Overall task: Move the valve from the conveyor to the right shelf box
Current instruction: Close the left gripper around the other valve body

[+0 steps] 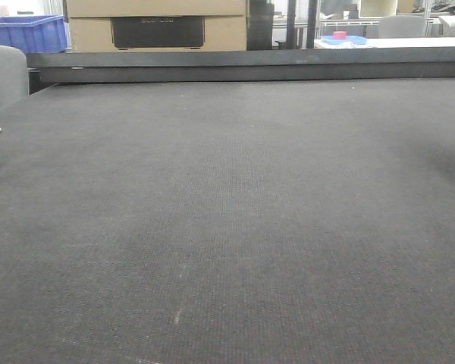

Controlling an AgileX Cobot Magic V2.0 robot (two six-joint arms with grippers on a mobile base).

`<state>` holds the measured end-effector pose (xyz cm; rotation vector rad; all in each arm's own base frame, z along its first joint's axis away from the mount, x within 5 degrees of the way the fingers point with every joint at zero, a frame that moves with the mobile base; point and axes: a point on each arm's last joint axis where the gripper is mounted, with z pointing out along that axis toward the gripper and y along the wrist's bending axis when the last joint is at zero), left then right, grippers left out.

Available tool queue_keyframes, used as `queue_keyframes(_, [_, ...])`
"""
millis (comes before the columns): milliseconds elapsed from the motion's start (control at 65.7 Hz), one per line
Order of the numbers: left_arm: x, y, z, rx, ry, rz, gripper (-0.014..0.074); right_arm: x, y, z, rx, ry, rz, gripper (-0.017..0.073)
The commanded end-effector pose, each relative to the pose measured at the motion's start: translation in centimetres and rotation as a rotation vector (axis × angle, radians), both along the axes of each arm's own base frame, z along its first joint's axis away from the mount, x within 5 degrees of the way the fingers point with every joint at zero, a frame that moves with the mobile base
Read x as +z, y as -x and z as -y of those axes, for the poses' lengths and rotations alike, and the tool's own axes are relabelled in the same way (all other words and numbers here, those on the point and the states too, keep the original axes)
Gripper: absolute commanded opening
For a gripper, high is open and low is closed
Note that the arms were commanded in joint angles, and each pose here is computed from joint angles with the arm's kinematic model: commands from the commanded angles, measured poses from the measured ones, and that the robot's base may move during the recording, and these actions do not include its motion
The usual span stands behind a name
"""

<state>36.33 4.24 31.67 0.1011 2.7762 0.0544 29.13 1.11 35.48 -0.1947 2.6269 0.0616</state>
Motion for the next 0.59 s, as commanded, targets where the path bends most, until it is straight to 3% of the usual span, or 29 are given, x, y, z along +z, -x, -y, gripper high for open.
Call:
queue_keyframes(0, [-0.7, -1.3, 0.0, -0.004, 0.013, 0.043, 0.0601, 1.2, 0.0, 0.1, 0.001, 0.01, 0.078, -0.0159])
queue_keyframes(579, [-6.7, -4.2, -0.3, 0.003, 0.043, -0.058, 0.0601, 1.2, -0.1, 0.1, 0.001, 0.01, 0.08, -0.0159])
